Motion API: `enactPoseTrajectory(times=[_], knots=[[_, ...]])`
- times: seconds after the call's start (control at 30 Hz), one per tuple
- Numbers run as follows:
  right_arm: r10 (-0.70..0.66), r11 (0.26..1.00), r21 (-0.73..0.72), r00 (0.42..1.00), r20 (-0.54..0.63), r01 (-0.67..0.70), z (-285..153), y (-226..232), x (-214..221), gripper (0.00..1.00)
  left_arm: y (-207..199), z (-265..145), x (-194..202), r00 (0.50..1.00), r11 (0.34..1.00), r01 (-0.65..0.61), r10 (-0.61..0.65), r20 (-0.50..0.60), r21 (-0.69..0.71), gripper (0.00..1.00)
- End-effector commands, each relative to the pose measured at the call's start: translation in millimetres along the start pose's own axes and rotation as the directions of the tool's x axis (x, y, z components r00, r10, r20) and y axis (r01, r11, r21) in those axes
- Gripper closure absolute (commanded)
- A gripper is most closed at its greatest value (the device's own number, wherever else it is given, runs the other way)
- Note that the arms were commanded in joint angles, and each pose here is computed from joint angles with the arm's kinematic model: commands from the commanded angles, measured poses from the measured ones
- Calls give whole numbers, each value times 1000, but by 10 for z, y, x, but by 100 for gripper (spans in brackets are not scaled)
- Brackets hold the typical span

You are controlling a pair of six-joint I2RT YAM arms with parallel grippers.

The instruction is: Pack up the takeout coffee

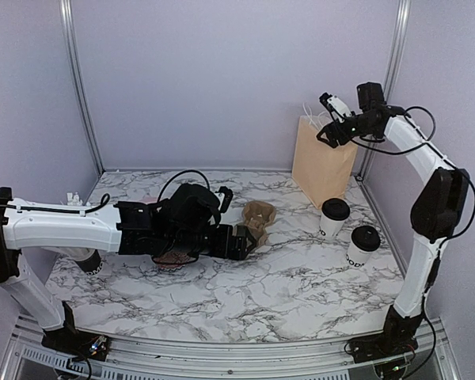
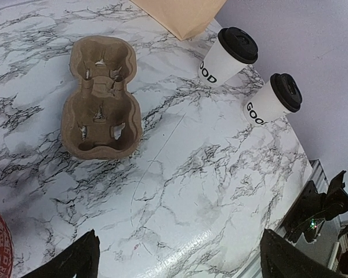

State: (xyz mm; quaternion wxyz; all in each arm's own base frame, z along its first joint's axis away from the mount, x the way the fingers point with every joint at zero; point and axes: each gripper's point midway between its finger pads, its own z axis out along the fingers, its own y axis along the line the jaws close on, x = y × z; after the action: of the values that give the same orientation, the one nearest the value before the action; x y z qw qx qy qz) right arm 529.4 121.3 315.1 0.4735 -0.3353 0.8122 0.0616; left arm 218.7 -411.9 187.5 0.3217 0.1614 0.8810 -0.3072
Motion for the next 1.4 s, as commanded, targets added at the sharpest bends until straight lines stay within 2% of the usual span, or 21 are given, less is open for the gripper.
enactPoseTrajectory(times=[0.0, 0.13, 0.23, 0.3, 0.5, 0.67, 0.9, 1.03, 1.13, 1.17, 1.23, 1.3, 1.37], knots=[[26, 998, 52, 999, -28, -25, 135, -107, -91, 23, -43, 55, 82, 1000, 1000, 7, -7, -21, 18, 3], [37, 998, 49, 996, -75, -33, 336, -141, 31, 32, -72, 95, 118, 999, 999, 12, -11, -30, 32, 3], [36, 999, 36, 997, -75, -33, 392, -126, 55, 44, -107, 133, 147, 999, 999, 16, -15, -36, 47, 3], [36, 999, 23, 998, -61, -34, 383, -104, 19, 56, -123, 164, 188, 999, 998, 18, -16, -48, 54, 3], [-7, 1000, -18, 999, 44, 8, 172, 2, -274, 85, -144, 192, 245, 998, 998, 20, -16, -61, 61, 3], [-123, 990, -44, 973, 195, 134, -115, 185, -581, 100, -164, 177, 198, 999, 997, 22, -20, -36, 69, 3], [-177, 977, -60, 932, 316, 206, -478, 408, -732, 100, -28, 66, 121, 1000, 1000, 15, -15, 19, 24, 1], [-172, 982, -24, 936, 307, 188, -542, 385, -704, 100, 90, -51, 35, 998, 1000, 13, -12, 55, -17, 1], [-154, 986, 103, 956, 248, 132, -492, 118, -644, 86, 228, -87, -164, 994, 996, 32, -23, 103, -86, 1], [-151, 982, 144, 962, 229, 120, -470, 29, -615, 78, 292, -86, -252, 993, 991, 21, -6, 115, -132, 1], [-136, 973, 212, 971, 197, 93, -437, -137, -574, 65, 455, 16, -365, 993, 967, -42, 68, 94, -252, 1], [-113, 969, 237, 979, 170, 71, -378, -250, -532, 53, 648, 114, -422, 993, 930, -98, 115, 28, -356, 1], [-91, 968, 246, 987, 135, 55, -296, -343, -457, 47, 781, 227, -486, 994, 914, -103, 108, -9, -393, 4]])
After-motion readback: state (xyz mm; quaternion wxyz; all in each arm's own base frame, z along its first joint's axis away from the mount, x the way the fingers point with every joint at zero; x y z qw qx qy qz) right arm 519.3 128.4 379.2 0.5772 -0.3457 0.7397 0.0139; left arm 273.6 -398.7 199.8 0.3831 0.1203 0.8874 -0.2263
